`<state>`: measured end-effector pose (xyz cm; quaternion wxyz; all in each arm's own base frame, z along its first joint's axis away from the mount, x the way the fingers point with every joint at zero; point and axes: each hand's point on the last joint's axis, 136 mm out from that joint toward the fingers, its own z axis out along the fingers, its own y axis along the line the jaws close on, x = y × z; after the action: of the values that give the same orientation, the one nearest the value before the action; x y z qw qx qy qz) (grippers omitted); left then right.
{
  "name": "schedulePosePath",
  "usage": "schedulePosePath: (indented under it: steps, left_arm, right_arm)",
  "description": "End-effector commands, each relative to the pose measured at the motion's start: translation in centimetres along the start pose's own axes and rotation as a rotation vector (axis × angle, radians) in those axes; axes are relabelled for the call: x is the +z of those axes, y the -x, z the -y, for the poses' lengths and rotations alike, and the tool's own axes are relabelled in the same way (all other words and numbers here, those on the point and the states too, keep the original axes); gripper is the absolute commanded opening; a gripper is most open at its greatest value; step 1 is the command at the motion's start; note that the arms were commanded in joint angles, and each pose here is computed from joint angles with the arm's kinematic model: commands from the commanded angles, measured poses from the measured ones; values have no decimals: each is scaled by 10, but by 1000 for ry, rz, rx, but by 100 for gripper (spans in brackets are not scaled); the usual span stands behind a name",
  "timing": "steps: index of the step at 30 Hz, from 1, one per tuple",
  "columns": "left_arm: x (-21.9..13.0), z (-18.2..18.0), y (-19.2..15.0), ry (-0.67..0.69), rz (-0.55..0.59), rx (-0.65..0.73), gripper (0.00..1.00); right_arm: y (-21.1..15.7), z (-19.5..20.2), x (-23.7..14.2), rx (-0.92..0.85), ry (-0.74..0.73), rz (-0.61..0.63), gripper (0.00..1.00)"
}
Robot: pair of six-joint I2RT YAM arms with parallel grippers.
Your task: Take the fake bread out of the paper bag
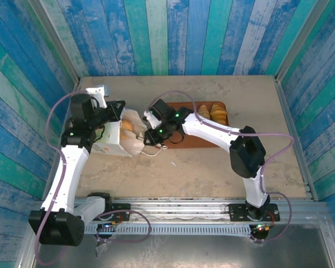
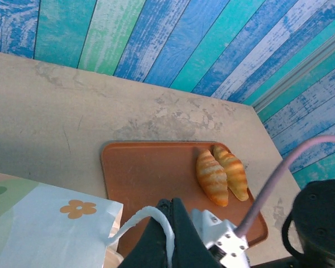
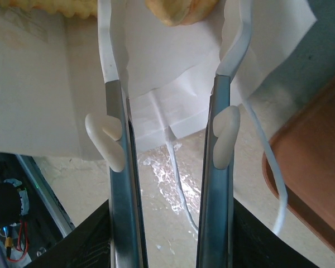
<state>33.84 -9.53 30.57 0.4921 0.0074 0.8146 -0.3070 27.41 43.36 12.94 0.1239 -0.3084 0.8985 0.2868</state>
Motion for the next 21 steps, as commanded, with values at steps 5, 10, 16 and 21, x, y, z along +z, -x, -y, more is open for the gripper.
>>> schedulePosePath:
  steps: [5,10,16,21]
  left_arm:
    - [0,6,-3,-30,-34,28,0]
    - [0,3,-1,-15,-19,16,0]
    - [4,-3,1,3,0,-22,0]
    - [8,-4,4,-2,12,-51,0]
  right_arm:
    - [14,-12,8,11,30,23,45]
    - [12,-18,-5,-29,30,38,34]
    - [1,-17,-31,-105,-3,53,28]
    - [-14,-4,-55,-163,-98,59,29]
